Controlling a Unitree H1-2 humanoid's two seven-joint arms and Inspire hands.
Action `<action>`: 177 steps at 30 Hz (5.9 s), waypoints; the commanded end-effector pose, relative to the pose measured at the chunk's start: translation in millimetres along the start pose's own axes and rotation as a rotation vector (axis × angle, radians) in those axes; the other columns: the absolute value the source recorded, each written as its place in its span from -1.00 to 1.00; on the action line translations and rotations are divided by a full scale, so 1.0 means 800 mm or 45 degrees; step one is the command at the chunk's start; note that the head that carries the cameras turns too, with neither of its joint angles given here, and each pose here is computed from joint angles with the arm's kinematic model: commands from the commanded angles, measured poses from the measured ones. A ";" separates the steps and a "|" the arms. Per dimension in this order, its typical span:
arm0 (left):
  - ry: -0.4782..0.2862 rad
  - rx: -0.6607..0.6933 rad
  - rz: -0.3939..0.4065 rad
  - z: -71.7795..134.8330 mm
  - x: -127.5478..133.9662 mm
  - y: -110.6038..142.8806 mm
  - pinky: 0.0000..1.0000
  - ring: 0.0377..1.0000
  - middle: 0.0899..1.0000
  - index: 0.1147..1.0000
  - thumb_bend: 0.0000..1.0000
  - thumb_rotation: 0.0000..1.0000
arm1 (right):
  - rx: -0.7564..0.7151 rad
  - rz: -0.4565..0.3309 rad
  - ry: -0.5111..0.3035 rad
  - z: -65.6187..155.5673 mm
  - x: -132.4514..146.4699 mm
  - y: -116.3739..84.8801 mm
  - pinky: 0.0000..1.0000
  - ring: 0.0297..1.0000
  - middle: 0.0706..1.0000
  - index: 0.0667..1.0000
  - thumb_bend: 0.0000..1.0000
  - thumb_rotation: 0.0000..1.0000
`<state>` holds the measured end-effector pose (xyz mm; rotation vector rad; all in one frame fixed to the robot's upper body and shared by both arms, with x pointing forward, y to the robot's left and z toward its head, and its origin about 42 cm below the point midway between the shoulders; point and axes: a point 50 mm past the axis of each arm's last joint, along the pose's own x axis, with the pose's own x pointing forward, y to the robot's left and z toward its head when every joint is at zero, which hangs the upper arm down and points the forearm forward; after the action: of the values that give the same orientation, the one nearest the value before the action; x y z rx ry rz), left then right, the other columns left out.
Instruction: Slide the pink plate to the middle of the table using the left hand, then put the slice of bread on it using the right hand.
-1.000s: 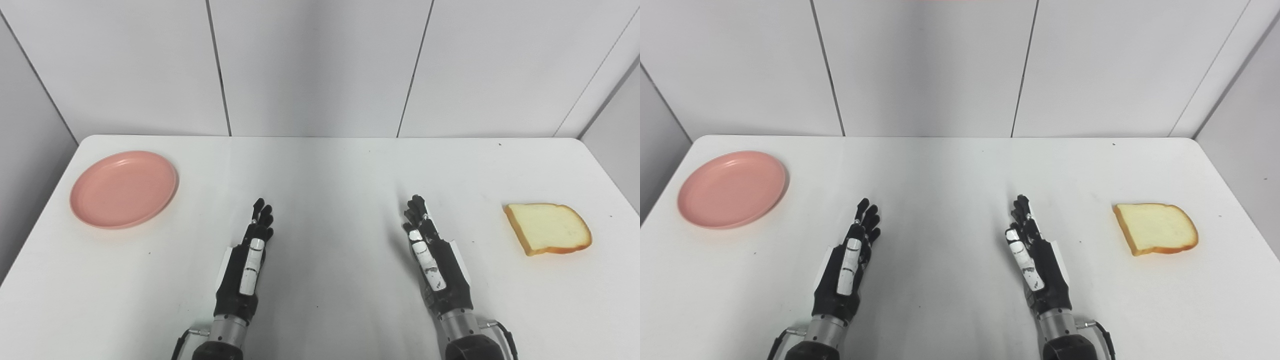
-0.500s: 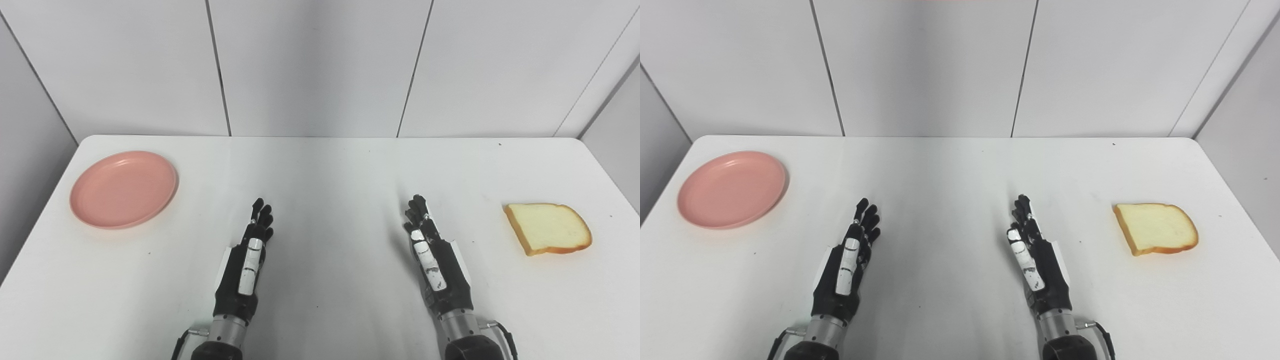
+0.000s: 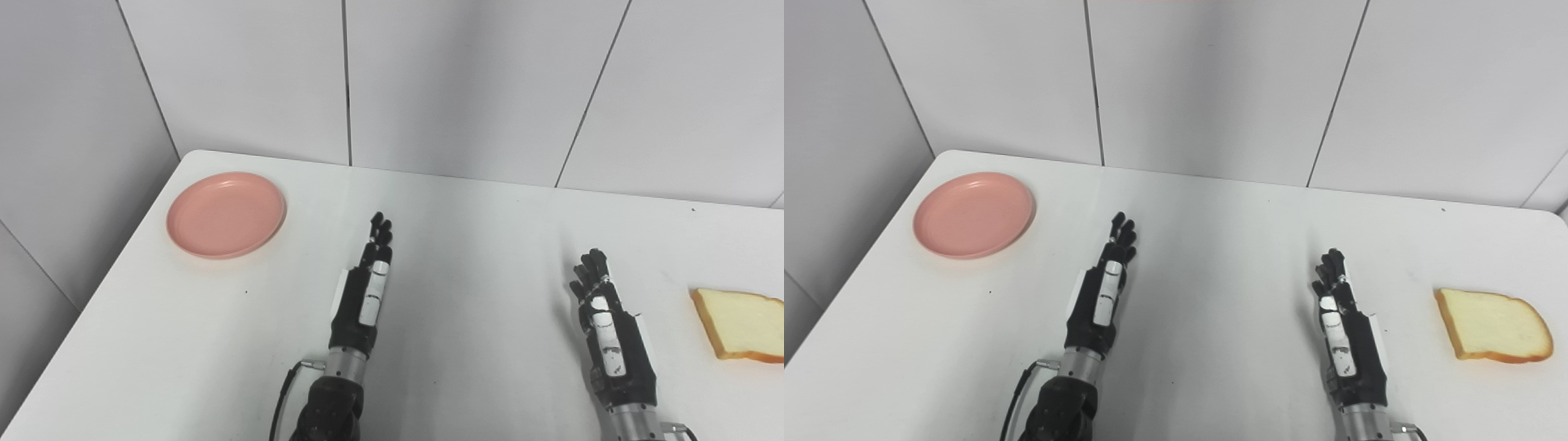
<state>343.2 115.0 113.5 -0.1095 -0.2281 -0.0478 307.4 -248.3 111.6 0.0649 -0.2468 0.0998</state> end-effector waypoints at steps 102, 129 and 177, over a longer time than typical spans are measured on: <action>0.082 0.154 0.380 0.067 0.147 0.356 0.74 0.69 0.60 0.53 0.73 1.00 | 0.019 -0.026 -0.048 -0.005 -0.026 -0.020 1.00 1.00 1.00 1.00 0.54 0.79; 0.171 -0.076 0.091 0.029 0.108 0.261 0.74 0.73 0.67 0.61 0.72 0.96 | 0.023 -0.021 -0.028 0.012 -0.026 0.007 1.00 1.00 1.00 1.00 0.51 0.75; 0.278 -0.198 -0.239 0.007 0.043 0.067 0.87 0.83 0.80 0.74 0.62 1.00 | 0.034 -0.029 -0.097 0.024 0.005 0.057 1.00 0.98 0.99 1.00 0.26 0.62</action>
<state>385.2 176.2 130.1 -0.2353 -0.0352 -0.2493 297.9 -206.3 120.2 0.0906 -0.2590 0.0715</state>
